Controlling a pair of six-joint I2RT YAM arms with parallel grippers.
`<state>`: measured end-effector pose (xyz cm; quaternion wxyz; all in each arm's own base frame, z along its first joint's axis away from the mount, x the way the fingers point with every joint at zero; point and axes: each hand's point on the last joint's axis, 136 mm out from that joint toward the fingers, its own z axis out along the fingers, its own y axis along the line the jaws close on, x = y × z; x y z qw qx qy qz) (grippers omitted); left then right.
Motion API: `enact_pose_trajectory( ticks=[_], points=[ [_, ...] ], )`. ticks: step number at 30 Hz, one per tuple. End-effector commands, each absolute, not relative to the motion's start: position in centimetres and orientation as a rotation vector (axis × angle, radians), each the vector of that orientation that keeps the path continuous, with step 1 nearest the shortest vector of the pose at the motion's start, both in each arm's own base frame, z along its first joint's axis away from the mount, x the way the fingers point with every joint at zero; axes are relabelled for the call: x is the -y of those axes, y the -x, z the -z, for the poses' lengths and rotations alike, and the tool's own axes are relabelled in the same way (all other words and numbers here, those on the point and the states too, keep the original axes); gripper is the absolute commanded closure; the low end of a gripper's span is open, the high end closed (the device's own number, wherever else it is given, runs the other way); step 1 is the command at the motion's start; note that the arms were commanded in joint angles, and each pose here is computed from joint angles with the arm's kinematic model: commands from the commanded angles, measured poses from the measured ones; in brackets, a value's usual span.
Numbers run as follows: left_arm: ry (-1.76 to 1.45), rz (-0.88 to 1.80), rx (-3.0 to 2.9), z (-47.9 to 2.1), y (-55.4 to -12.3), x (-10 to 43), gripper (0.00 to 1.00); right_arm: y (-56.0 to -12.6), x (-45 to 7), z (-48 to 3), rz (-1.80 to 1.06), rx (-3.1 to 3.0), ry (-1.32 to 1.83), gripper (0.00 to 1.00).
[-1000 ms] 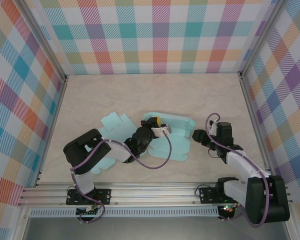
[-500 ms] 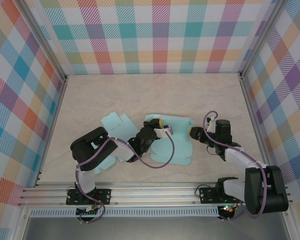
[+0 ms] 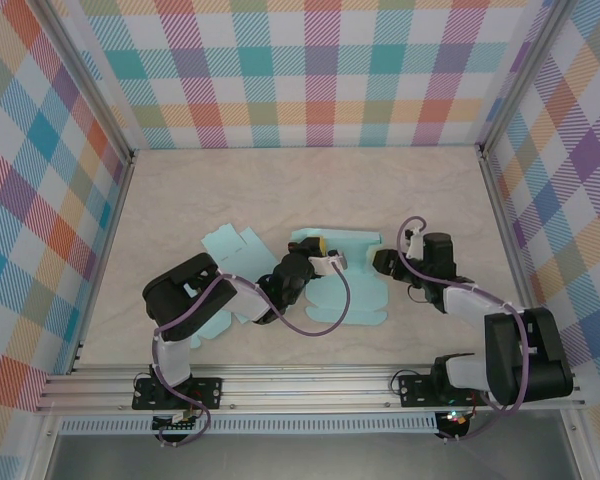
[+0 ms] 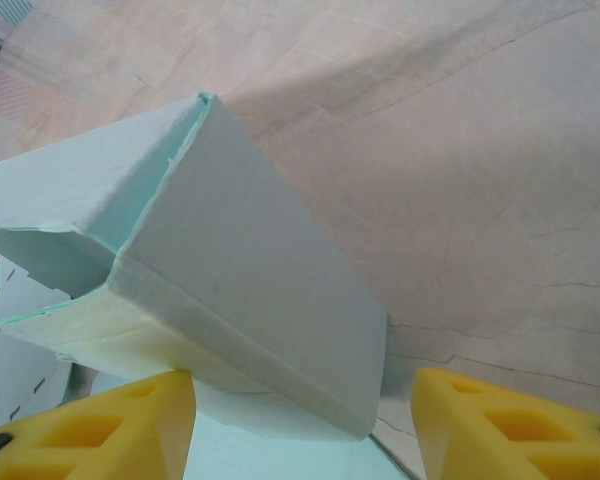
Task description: Fold the paper box
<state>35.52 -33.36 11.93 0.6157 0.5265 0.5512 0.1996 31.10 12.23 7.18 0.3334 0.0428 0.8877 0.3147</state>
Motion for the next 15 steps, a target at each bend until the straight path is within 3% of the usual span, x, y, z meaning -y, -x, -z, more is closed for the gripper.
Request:
enact_pose_trajectory(
  ticks=[1,15],
  points=[
    [-1.210,-0.415,-1.234,-12.72,-34.90,34.64,1.00,-32.31,-12.85,-8.55,-0.797,-2.261,-0.039,0.40],
    [-1.218,-0.410,-1.234,-12.55,-34.78,34.70,1.00,-33.01,-13.62,-8.20,-0.780,-2.261,0.004,0.40]
  ],
)
